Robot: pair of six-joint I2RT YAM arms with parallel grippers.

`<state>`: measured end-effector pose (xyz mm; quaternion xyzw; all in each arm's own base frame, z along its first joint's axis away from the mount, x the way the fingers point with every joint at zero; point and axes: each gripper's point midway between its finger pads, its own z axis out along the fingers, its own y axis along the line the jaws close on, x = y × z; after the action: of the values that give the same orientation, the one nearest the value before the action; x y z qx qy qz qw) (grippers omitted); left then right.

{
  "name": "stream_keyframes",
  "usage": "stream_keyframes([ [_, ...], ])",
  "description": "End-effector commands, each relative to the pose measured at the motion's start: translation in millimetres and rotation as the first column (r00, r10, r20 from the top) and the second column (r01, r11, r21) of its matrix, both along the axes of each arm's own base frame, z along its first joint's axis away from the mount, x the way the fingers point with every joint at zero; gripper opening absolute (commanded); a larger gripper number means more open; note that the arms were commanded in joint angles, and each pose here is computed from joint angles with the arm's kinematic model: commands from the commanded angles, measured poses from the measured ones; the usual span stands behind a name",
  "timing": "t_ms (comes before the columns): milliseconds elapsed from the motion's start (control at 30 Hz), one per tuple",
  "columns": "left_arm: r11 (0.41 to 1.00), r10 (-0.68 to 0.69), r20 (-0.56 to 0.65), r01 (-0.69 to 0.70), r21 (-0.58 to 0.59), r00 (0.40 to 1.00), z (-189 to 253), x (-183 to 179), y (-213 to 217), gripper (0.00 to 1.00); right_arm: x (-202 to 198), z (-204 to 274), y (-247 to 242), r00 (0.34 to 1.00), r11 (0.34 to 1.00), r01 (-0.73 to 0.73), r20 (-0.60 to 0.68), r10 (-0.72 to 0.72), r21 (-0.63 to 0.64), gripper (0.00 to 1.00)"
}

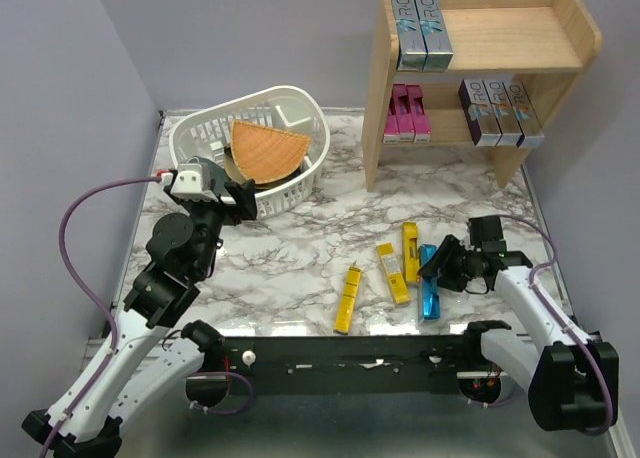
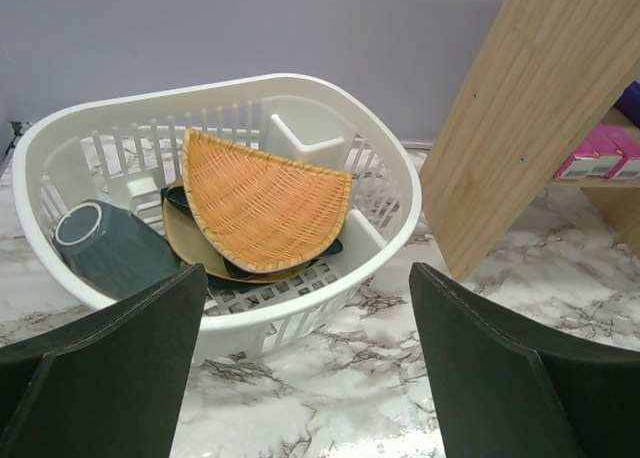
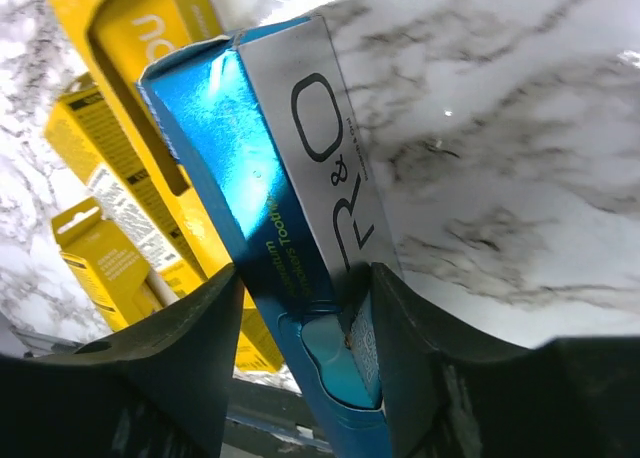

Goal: Place and organize the toothpastes onto the shelf
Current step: Move the toothpaste to the center of the board.

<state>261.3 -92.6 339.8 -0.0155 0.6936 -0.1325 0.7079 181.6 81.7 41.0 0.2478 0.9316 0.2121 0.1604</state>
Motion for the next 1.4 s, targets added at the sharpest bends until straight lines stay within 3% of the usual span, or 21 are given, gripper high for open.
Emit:
stream_keyframes([
  [0, 1.000, -0.015, -0.007, 0.015, 0.013, 1.000, -3, 2, -3, 0.93, 30, 7, 17, 0.993, 0.999, -0.054, 0.104, 0.054, -0.001, 0.55],
  [233, 1.000, -0.001, -0.023, 0.001, 0.030, 1.000, -10, 6, -2, 0.93, 62, 13, 62, 0.966, 0.978, -0.195, 0.160, 0.204, -0.067, 0.51],
  [600, 0.999, 0.008, -0.044, -0.006, 0.047, 0.999, -18, 12, -3, 0.93, 103, 32, 130, 0.875, 0.906, -0.373, 0.249, 0.415, -0.202, 0.54],
  [700, 0.999, 0.003, -0.050, -0.001, 0.047, 0.999, -19, 13, -4, 0.93, 102, 39, 132, 0.853, 0.899, -0.384, 0.292, 0.433, -0.211, 0.67],
  [733, 0.999, 0.000, -0.054, 0.002, 0.048, 0.999, -20, 13, -5, 0.93, 100, 40, 131, 0.846, 0.896, -0.388, 0.302, 0.439, -0.216, 0.75],
  [833, 0.999, -0.012, -0.069, 0.015, 0.046, 0.998, -24, 15, -9, 0.93, 89, 48, 122, 0.829, 0.898, -0.378, 0.351, 0.436, -0.223, 0.85],
  [1033, 0.998, -0.028, -0.127, 0.035, 0.054, 0.992, -39, 23, -18, 0.93, 63, 40, 97, 0.821, 0.906, -0.341, 0.391, 0.416, -0.250, 0.86],
  [1367, 0.995, -0.042, -0.208, 0.059, 0.078, 0.977, -61, 33, -28, 0.93, 32, 19, 107, 0.765, 0.884, -0.429, 0.446, 0.465, -0.185, 0.83],
])
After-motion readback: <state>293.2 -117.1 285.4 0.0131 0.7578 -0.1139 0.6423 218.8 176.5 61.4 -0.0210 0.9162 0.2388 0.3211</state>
